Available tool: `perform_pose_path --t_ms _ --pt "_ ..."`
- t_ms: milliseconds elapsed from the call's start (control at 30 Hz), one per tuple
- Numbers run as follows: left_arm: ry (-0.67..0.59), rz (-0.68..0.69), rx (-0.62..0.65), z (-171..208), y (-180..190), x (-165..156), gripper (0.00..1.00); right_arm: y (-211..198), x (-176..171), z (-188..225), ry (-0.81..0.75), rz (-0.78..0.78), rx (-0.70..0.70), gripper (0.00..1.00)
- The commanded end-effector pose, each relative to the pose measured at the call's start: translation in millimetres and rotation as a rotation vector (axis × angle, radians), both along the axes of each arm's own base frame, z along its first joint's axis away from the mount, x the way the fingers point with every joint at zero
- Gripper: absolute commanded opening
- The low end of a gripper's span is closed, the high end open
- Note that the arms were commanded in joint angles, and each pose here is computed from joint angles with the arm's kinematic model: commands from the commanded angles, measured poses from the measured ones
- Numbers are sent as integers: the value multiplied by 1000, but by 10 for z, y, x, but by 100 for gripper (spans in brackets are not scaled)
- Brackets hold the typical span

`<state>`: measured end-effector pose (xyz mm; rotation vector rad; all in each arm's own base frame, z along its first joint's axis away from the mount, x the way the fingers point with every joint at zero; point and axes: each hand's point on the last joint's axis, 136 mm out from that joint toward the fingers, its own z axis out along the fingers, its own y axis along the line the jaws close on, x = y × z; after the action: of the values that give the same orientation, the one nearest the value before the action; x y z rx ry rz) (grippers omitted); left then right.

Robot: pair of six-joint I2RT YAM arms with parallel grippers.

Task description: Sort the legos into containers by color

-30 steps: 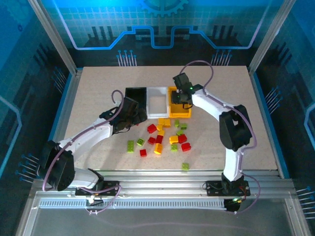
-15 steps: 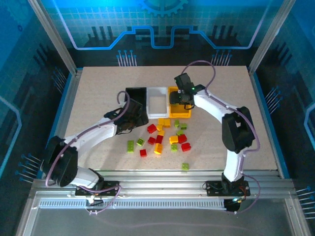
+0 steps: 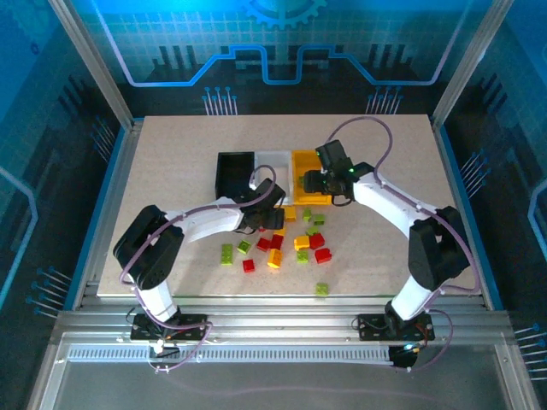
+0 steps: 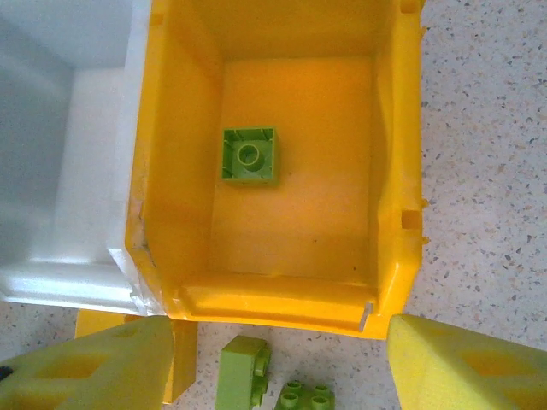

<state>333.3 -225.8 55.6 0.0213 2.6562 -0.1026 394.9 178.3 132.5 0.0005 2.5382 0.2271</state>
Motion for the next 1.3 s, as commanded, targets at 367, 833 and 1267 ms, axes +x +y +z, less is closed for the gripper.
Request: perform_pose_path --t_ms 367,833,1267 --pt "23 -37 115 -190 94 -45 74 -72 -29 66 -20 -42 22 68" --pt "69 -32 154 -372 82 -11 70 -146 -84 68 -20 -55 18 68" --pt "-97 -121 -47 506 -241 -65 89 -152 -62 86 -27 -60 29 68"
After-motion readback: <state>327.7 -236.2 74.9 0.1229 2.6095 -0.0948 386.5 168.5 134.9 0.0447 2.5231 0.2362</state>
